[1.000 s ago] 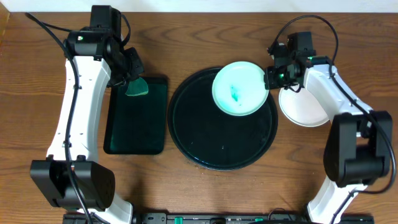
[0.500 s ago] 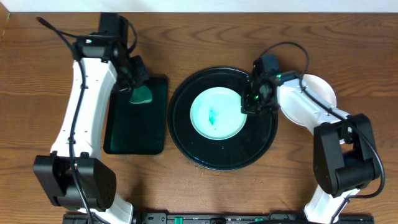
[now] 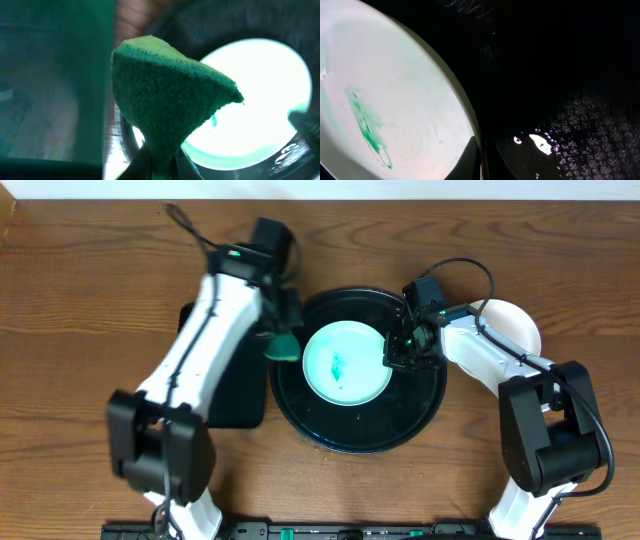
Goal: Clean dirty plates on tray and stack at the side
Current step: 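Grip the last pale green plate with right gripper, scrub with left sponge, then scrub the pale green plate with the sponge in the left gripper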
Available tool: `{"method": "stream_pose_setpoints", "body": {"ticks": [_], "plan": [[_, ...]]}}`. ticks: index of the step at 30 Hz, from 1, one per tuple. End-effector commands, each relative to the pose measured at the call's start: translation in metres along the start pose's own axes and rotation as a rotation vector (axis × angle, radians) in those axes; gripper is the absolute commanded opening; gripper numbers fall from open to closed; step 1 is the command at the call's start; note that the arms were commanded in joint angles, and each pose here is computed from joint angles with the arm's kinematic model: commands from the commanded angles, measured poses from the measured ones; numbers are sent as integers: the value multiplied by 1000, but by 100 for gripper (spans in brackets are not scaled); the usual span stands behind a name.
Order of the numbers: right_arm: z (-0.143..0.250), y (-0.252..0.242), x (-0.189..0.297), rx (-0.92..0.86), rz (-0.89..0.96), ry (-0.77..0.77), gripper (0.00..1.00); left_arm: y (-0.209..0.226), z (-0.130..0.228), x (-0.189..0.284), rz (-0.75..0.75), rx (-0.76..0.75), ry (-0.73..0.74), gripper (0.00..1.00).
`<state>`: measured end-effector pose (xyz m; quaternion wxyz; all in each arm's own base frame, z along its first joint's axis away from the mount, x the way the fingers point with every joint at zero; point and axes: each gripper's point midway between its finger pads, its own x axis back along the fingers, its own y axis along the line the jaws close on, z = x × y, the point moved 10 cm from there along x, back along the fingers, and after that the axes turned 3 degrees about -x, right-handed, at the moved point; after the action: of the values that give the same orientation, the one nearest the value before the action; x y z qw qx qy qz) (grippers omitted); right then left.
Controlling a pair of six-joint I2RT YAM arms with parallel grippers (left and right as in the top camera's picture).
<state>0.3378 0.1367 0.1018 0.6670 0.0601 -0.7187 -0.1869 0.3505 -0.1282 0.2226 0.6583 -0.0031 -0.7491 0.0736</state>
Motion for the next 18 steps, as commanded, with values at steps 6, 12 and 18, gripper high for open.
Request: {"method": "stream_pose_setpoints", "body": {"ticks": [6, 12, 18], "plan": [[1, -4, -9, 17, -10, 27, 1, -50, 15, -65, -13, -45, 105, 7], [1, -4, -9, 25, -11, 27, 1, -60, 21, -101, -51, -46, 165, 7], [0, -3, -9, 29, -20, 25, 1, -81, 35, -124, 20, -70, 242, 7]]}}
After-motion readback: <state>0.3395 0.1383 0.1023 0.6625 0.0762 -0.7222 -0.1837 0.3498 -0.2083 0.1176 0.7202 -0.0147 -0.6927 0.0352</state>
